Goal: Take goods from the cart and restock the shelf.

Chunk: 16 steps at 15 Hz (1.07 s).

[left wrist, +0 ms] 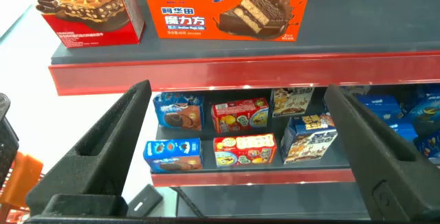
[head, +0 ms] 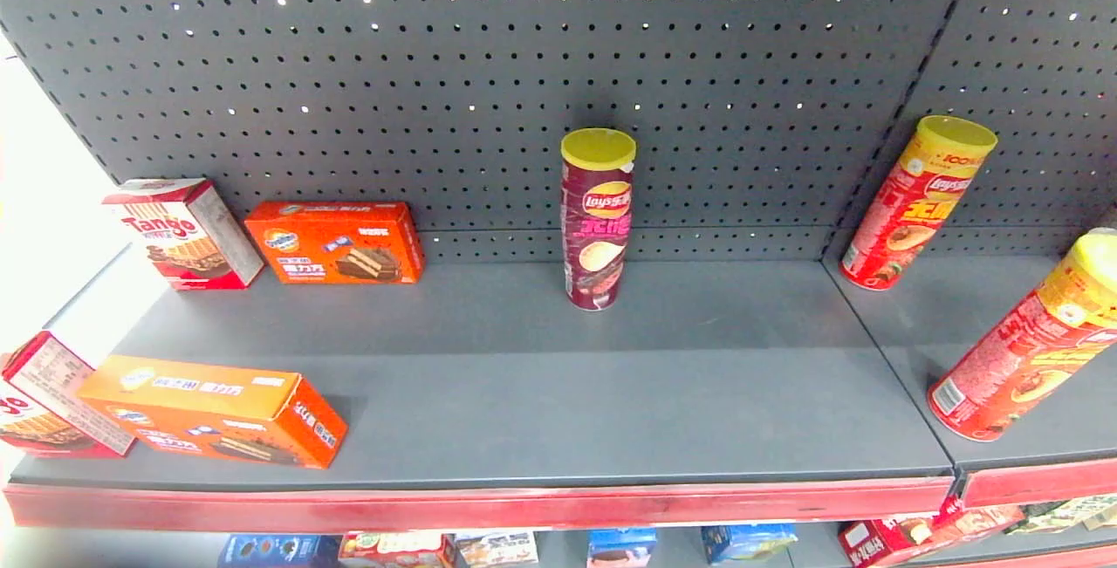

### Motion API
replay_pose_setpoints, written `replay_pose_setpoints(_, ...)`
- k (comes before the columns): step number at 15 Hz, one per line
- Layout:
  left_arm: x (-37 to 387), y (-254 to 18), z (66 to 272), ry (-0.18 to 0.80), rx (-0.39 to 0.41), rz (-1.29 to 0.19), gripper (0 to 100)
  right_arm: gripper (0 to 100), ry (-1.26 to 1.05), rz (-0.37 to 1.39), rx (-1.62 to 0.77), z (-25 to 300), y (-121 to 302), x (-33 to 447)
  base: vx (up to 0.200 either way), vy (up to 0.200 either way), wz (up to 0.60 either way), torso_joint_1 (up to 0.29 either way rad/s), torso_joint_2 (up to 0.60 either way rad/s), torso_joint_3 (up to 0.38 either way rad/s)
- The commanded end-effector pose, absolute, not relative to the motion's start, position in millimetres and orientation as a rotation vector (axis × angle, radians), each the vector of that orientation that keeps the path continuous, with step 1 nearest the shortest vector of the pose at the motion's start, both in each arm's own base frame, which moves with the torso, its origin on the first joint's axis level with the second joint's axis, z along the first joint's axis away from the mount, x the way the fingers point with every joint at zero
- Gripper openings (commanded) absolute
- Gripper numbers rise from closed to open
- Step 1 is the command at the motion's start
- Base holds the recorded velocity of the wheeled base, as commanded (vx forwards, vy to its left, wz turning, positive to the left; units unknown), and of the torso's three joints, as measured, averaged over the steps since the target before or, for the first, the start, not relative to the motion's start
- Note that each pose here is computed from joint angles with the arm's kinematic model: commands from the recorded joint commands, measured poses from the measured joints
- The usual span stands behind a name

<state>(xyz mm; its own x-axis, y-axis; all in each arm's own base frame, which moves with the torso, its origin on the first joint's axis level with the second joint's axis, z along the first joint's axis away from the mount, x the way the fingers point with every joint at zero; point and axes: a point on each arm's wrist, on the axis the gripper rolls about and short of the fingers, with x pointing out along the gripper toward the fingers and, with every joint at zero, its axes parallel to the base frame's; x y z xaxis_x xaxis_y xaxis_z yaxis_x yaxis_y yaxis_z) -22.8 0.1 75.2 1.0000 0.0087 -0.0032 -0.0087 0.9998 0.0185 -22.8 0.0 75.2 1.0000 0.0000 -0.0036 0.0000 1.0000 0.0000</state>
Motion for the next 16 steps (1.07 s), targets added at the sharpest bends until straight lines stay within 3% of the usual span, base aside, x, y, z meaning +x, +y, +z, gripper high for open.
replay_pose_setpoints(1, -22.8, 0.1, 75.2, 0.003, 0.018, 0.009, 100, 100, 0.003, 0.0, 0.0, 75.2, 0.0, -22.8, 0.0, 0.0, 0.0, 0.0, 0.0, 0.0)
replay_pose_setpoints(9, -22.8, 0.0, 75.0, 0.005, 0.009, 0.008, 100, 100, 0.003, 0.0, 0.002, 75.2, 0.0, -22.8, 0.0, 0.0, 0.0, 0.0, 0.0, 0.0)
replay_pose_setpoints(16, -22.8, 0.0, 75.0, 0.005, 0.009, 0.008, 100, 100, 0.003, -0.002, 0.002, 75.2, 0.0, -22.8, 0.0, 0.0, 0.6, 0.004, 0.0, 0.002)
